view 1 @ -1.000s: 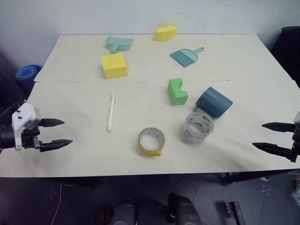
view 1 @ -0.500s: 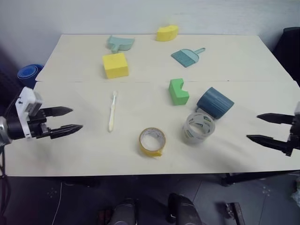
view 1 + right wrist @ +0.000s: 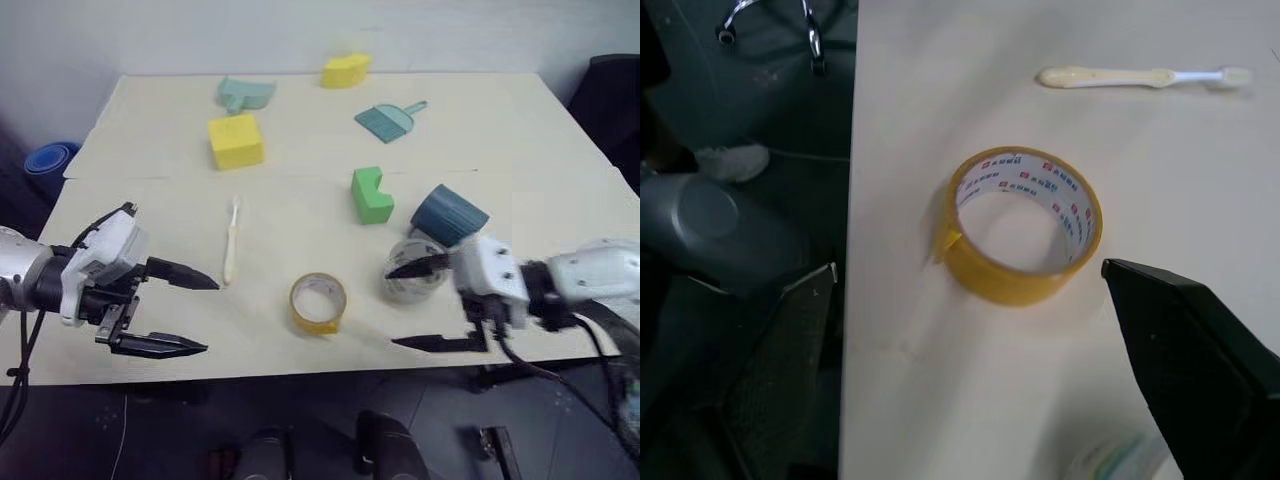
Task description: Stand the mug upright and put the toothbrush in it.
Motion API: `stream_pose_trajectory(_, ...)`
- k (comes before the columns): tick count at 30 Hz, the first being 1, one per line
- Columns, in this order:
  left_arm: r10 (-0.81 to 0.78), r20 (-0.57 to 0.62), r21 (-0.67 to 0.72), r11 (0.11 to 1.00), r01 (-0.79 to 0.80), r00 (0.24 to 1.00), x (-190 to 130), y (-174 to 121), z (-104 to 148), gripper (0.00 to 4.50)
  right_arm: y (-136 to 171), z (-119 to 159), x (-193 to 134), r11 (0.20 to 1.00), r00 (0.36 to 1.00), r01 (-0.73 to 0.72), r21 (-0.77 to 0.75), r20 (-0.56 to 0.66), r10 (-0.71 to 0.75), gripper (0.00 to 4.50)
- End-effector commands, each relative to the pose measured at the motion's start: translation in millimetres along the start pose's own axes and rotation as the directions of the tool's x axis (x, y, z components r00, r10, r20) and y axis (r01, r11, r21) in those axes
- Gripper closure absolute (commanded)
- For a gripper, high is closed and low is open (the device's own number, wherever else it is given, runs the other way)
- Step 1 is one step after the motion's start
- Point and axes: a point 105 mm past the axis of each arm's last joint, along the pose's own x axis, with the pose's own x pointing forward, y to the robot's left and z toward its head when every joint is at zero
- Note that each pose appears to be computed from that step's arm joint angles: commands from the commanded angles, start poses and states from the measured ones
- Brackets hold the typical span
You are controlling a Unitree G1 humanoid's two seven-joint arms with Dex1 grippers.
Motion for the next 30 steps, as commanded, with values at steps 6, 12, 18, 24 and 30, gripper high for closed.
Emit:
stream_pose_trajectory(6,0.02,-0.095,0.067,0.998,-0.014,0.995,-8,-8,-6,0.0,-10,-15,61,0.981,0.988,-0.141,-0.132,-0.08,0.132,0.07)
stream_pose_trajectory(12,0.049,-0.086,0.065,0.997,-0.043,0.995,-7,-13,-4,0.0,-12,-26,88,0.965,0.971,-0.21,-0.158,-0.146,0.187,0.49)
stream_pose_trajectory(18,0.083,-0.067,0.075,0.994,-0.078,0.994,-8,-12,2,0.0,-10,-40,99,0.958,0.957,-0.248,-0.145,-0.187,0.22,2.15)
stream_pose_trajectory(24,0.083,-0.063,0.09,0.993,-0.078,0.995,-9,-8,2,0.0,-16,-35,100,0.965,0.97,-0.211,-0.154,-0.152,0.188,3.85)
stream_pose_trajectory(30,0.062,-0.041,0.131,0.99,-0.056,0.997,-6,6,7,0.0,-18,-21,95,0.971,0.979,-0.195,-0.14,-0.091,0.183,4.49)
